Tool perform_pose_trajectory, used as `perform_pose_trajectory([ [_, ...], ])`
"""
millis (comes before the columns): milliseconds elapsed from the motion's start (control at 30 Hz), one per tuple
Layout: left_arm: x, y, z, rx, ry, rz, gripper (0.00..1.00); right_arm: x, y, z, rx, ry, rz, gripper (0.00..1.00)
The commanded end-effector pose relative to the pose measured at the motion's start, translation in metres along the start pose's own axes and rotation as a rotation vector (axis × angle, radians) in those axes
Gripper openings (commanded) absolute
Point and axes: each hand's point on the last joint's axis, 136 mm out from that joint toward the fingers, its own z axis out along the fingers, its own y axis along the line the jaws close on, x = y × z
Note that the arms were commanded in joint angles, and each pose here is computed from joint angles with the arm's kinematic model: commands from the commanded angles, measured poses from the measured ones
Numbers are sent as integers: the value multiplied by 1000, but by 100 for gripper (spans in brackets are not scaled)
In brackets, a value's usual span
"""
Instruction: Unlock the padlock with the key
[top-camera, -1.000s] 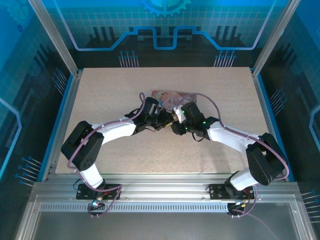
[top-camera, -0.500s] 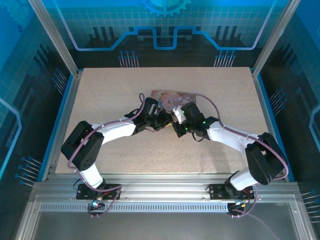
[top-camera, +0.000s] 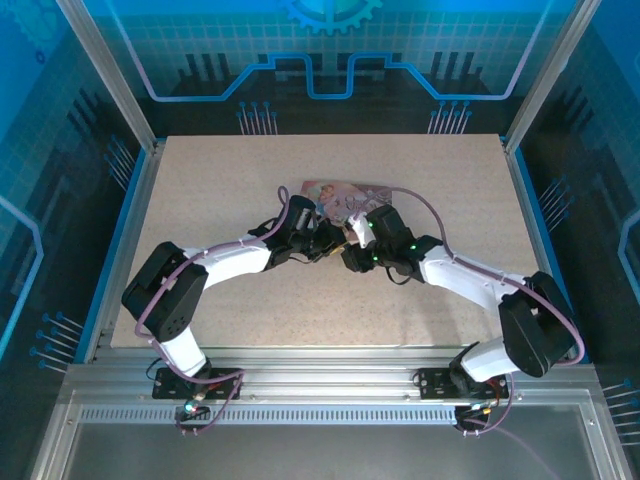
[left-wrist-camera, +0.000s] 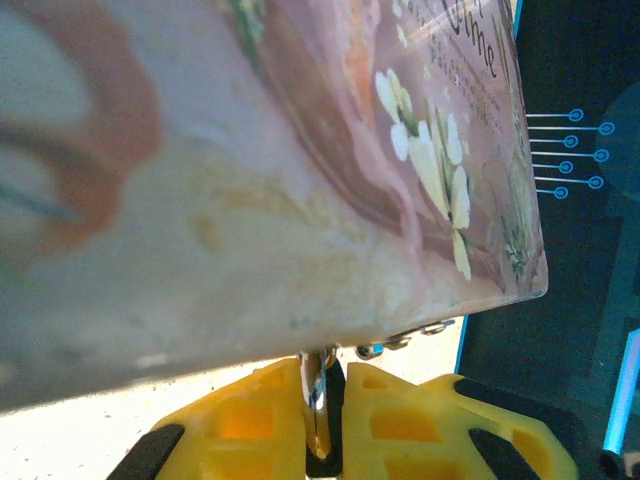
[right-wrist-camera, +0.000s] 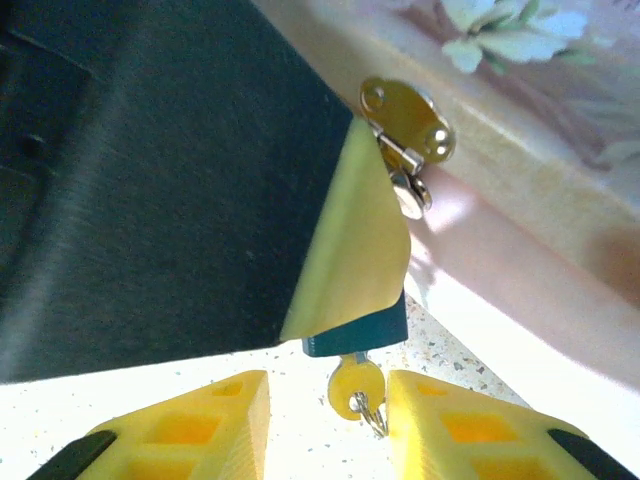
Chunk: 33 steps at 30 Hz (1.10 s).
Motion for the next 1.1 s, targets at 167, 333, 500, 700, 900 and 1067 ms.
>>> perform_pose_trajectory([
  [167, 0, -28, -12, 100, 9, 22, 0, -5, 1, -9, -16, -23, 24, 40],
  [333, 0, -31, -12, 106, 9, 25, 0, -4, -2, -5, -24, -11, 40, 40],
  [500, 0, -32, -12, 107, 11, 24, 0, 0, -7, 0, 1, 6, 33, 39],
  [700, -1, -34, -11, 114, 14, 23, 0, -8, -11, 1, 27, -3, 14, 37],
  [900, 0, -33, -11, 112, 17, 22, 0, -16, -13, 0, 38, -16, 1, 34],
  [1067, 0, -34, -11, 115, 18, 21, 0, -15, -13, 4, 34, -3, -6, 30],
])
